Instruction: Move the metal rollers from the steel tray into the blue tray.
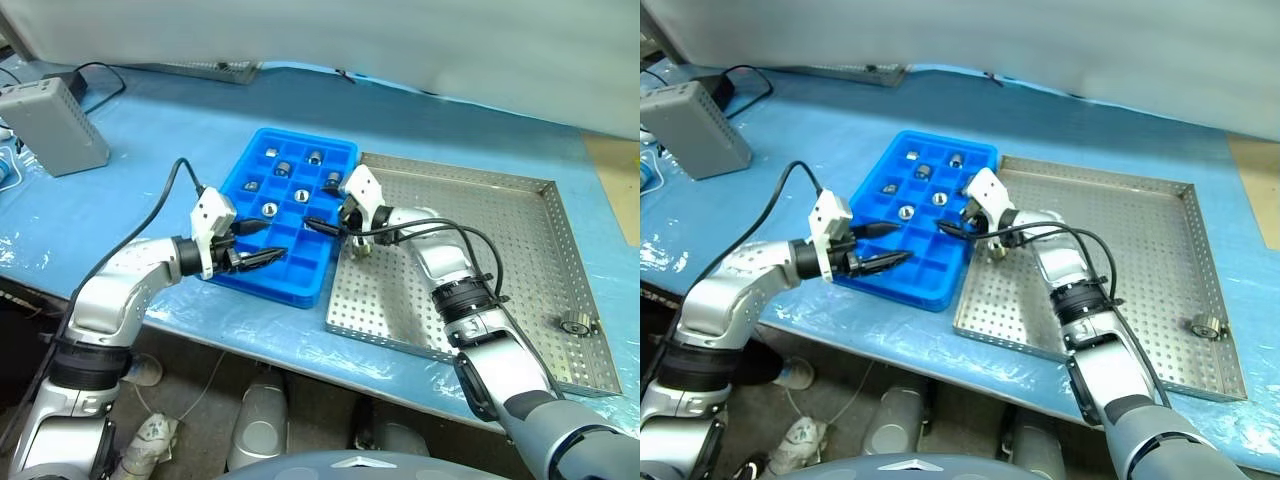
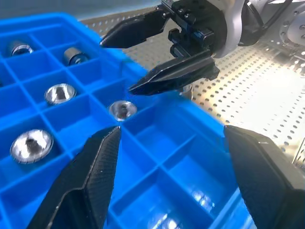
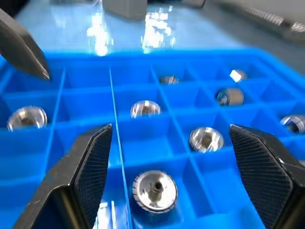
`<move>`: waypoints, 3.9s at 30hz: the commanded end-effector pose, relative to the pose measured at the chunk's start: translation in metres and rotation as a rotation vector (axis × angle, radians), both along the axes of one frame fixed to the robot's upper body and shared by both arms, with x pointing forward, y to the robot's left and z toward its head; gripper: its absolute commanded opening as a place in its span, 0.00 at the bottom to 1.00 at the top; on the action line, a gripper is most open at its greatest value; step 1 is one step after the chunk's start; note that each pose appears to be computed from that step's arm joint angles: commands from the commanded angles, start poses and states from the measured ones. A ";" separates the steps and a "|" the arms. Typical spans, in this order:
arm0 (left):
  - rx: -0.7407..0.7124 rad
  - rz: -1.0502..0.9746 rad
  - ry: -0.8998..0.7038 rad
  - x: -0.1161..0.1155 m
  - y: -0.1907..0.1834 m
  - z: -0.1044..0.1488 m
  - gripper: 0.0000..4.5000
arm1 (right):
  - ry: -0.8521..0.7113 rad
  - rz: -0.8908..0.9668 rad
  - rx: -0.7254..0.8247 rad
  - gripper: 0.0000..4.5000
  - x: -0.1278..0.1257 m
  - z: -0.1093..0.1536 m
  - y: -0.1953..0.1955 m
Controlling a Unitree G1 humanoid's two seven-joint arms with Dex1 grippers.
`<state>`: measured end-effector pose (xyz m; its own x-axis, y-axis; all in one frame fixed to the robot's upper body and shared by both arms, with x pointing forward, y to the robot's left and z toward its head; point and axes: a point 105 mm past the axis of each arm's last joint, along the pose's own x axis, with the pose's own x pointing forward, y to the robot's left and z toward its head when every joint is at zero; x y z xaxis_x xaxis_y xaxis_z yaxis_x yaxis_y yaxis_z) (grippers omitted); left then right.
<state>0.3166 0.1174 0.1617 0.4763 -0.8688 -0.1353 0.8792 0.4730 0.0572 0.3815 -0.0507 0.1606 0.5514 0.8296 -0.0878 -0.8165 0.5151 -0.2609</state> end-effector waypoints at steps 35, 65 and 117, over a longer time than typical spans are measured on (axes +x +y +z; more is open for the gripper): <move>0.666 -0.428 0.012 0.080 -0.110 -0.002 0.81 | -0.052 -0.463 0.185 0.91 -0.041 0.010 -0.067; 0.745 -0.378 0.066 0.076 -0.107 -0.057 0.37 | -0.047 -0.526 0.105 0.92 -0.045 -0.009 -0.077; 0.035 0.453 -0.026 0.044 0.072 0.003 0.37 | 0.031 0.285 0.024 0.92 -0.049 0.028 0.031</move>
<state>0.3603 0.1944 0.1504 0.7983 -0.5685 -0.1990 0.5892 0.8057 0.0618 0.3348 -0.0211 0.1768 0.3081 0.9456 -0.1045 -0.9415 0.2872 -0.1764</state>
